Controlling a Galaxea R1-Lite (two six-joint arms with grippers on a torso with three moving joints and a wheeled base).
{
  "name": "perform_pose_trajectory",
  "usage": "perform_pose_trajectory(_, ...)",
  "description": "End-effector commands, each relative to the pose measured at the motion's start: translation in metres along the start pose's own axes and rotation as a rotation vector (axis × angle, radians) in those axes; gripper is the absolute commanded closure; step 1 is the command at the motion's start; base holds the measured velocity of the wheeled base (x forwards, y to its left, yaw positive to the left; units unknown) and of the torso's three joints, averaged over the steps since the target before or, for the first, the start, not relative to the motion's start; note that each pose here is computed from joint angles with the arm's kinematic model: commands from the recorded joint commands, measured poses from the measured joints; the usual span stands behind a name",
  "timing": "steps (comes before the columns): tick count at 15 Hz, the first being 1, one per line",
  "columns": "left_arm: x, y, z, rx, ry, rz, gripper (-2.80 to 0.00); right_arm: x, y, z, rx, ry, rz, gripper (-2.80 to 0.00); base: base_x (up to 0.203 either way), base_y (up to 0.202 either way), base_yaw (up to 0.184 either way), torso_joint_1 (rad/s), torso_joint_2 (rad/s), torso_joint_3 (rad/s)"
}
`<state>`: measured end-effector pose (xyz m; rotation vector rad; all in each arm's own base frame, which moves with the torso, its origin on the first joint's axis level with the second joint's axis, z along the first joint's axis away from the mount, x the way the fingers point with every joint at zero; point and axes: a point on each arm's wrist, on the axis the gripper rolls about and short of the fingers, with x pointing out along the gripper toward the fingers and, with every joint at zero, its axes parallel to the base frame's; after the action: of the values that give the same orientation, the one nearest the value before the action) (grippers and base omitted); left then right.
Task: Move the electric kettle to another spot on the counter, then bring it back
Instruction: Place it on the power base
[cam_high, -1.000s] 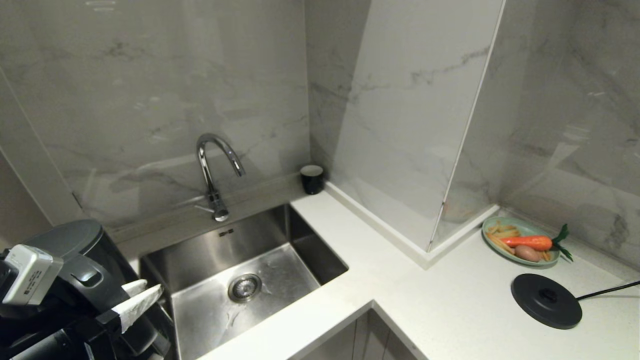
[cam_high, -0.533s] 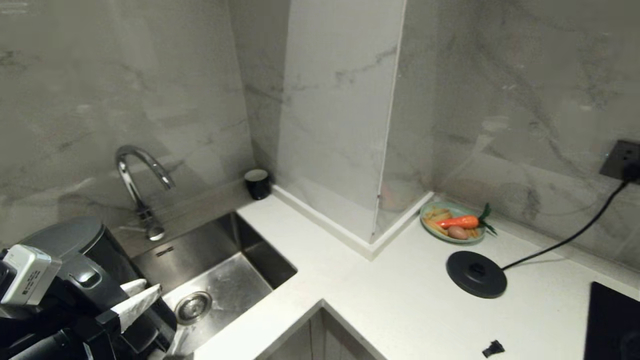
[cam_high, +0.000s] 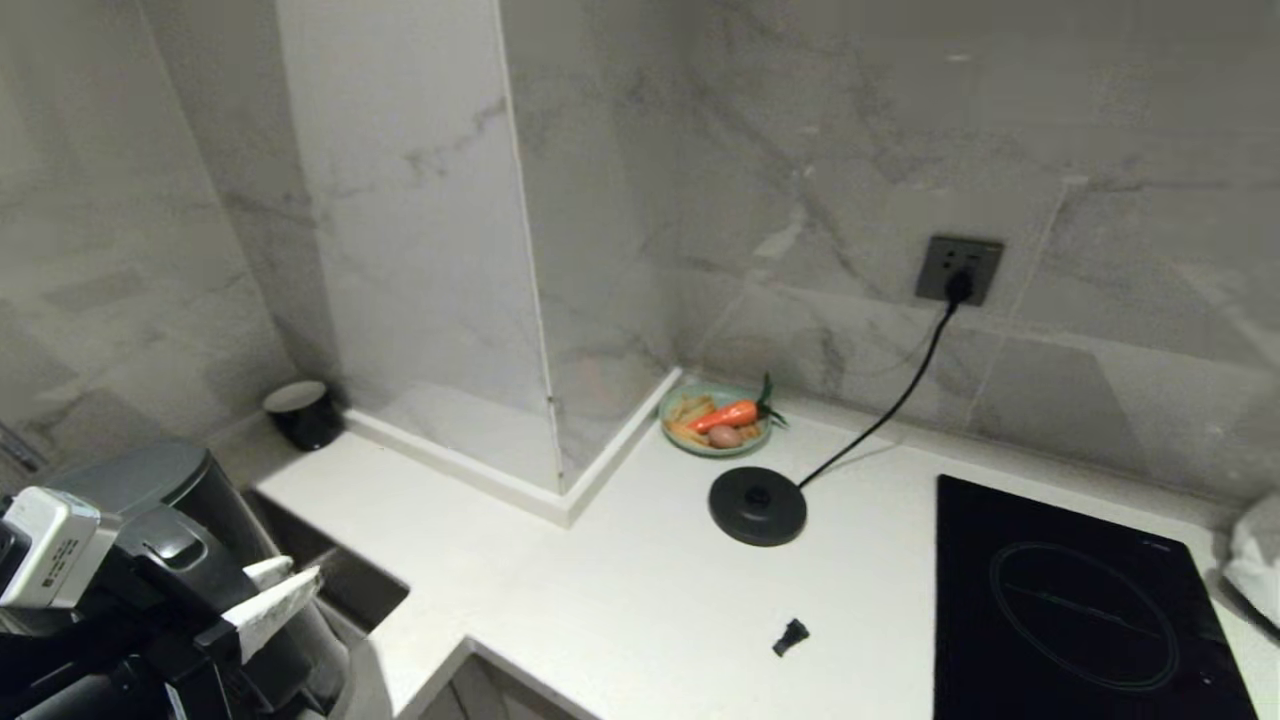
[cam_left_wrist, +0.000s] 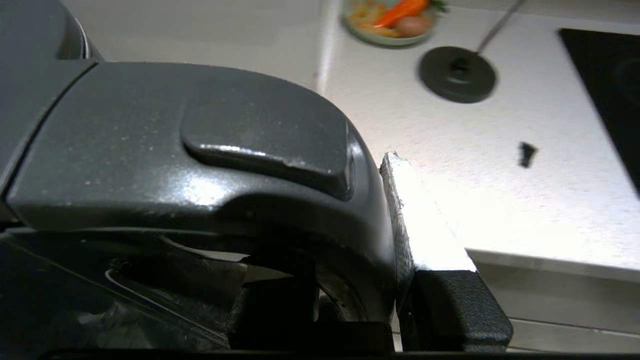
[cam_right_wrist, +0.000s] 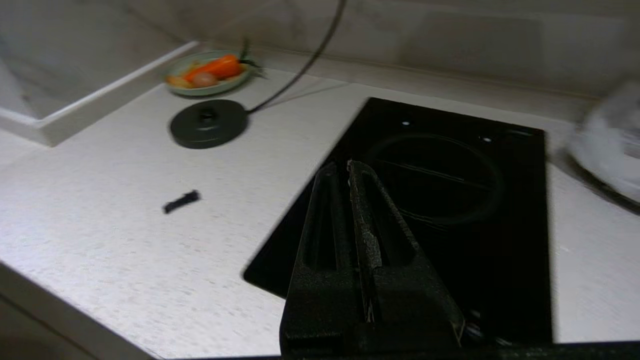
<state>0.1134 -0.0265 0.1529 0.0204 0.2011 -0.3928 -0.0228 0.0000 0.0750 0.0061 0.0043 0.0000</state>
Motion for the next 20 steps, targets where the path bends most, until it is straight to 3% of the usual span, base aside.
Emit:
perform_pose_trajectory(1,0.0004,0.0001,0.0002,0.0,-0.002,-0.001,0.0,0.0001,0.0,0.0,0.0,0.002,0.0,0.0,0.001,0.009,-0.175,0.005,0.0,0.0)
perform_pose_trajectory(15,-0.0037,-0.0013,0.0026,0.003,-0.027,-0.016,0.0,0.0,0.0,0.0,0.0,0.0,0.0,0.0,0.003,0.007,-0.172,0.002,0.0,0.003)
perform_pose_trajectory(20,-0.0039,-0.0011,0.0029,-0.002,-0.03,-0.009,0.0,0.0,0.0,0.0,0.0,0.0,0.0,0.0,-0.001,0.0,-0.017,0.0,0.0,0.0)
